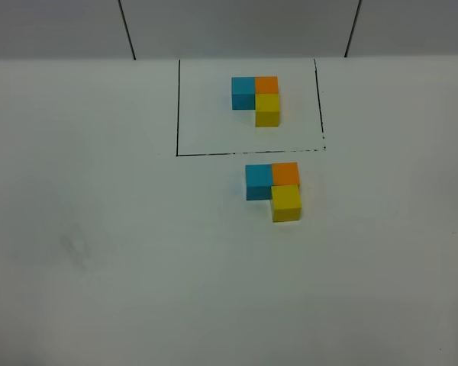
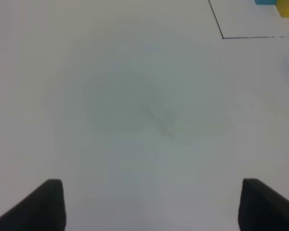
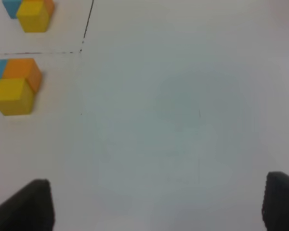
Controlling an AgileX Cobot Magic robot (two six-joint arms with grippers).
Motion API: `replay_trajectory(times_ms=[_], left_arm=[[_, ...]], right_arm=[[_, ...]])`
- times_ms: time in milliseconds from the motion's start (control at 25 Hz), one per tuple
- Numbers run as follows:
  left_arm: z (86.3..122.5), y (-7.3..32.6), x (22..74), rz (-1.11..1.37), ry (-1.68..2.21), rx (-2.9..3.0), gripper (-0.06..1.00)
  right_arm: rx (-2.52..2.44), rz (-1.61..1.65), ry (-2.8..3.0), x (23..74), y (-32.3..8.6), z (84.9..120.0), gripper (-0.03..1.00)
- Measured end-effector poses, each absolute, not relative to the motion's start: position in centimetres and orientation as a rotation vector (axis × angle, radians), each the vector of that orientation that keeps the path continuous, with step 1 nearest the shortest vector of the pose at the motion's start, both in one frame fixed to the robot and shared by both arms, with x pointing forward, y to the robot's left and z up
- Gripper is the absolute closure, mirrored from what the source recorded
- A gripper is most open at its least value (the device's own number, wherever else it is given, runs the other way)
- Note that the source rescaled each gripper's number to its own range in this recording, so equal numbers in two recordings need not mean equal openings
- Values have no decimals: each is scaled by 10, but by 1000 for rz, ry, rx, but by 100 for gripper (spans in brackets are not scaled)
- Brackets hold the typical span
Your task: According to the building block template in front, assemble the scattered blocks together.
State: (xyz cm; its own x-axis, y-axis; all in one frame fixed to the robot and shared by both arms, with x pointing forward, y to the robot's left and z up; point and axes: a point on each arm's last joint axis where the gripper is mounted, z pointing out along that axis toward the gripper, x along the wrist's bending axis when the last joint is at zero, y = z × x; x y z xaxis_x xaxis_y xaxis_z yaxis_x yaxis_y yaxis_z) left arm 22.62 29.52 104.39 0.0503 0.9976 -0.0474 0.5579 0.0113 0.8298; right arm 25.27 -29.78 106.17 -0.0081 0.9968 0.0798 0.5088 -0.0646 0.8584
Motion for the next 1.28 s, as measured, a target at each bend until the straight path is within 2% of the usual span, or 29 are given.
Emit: replay_trajectory(times_ms=[320, 1280], left_arm=[[1044, 295, 226, 799, 1591, 1631, 34], [1044, 295, 226, 799, 1591, 1631, 34]], right_arm=[[1577, 1052, 1567, 233, -299, 1053, 26], [1645, 1012, 1474, 233, -307, 1053, 26]])
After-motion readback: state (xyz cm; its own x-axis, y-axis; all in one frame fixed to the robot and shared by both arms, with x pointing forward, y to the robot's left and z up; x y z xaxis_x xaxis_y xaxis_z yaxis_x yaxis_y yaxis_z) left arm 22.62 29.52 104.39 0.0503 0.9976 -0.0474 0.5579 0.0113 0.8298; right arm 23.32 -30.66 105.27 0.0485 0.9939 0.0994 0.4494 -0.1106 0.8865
